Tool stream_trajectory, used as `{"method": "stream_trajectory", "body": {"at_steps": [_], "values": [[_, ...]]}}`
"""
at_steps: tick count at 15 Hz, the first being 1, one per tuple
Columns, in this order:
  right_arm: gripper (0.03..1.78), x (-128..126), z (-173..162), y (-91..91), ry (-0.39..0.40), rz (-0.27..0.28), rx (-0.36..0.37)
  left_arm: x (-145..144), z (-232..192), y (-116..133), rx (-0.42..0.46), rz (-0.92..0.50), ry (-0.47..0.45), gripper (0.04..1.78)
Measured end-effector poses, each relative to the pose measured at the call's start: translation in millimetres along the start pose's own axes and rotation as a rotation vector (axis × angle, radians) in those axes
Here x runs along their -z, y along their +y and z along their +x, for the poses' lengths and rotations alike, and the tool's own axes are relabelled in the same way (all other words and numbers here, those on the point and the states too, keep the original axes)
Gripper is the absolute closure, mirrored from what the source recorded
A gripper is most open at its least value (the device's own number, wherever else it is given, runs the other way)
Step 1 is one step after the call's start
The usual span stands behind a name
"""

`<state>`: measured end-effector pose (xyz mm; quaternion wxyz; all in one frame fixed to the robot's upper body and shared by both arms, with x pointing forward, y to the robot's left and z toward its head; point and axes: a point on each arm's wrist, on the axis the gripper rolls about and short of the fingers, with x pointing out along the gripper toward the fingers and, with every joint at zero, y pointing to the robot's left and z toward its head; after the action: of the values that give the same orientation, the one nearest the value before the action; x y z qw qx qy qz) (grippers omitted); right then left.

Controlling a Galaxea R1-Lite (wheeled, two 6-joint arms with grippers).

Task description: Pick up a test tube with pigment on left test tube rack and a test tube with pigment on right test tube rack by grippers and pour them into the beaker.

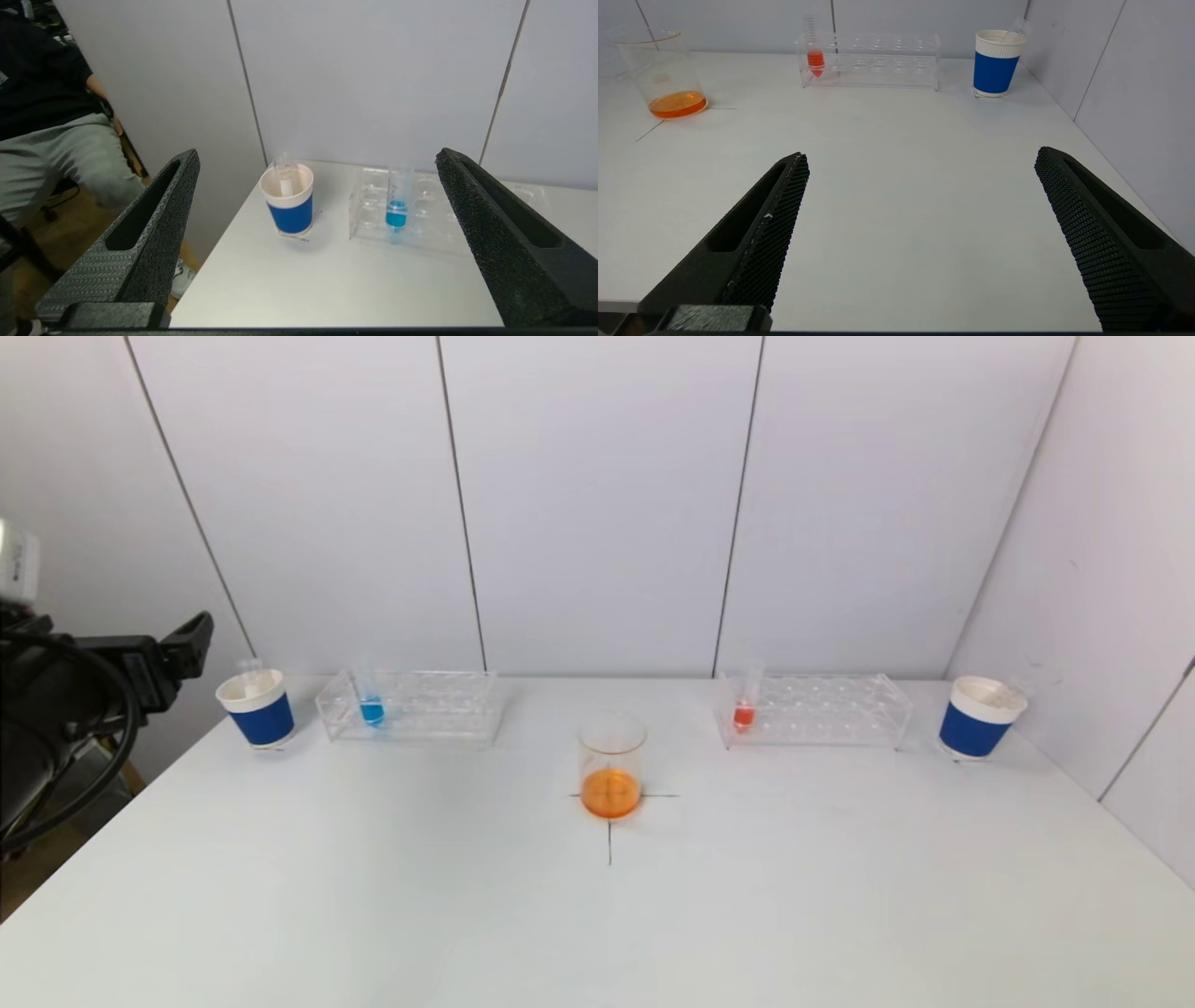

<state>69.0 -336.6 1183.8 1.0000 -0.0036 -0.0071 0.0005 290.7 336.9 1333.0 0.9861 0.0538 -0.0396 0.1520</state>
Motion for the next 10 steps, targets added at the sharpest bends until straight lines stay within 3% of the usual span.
{"method": "stream_trajectory", "body": {"at_steps": [6,10], "values": [[0.05,0,0,0.0,0.000,0.000,0.000,13,-81,28,-0.167,0.057,-0.038,0.06],[0.05,0,0,0.0,0.000,0.000,0.000,36,-126,40,-0.156,0.108,-0.042,0.06]]}}
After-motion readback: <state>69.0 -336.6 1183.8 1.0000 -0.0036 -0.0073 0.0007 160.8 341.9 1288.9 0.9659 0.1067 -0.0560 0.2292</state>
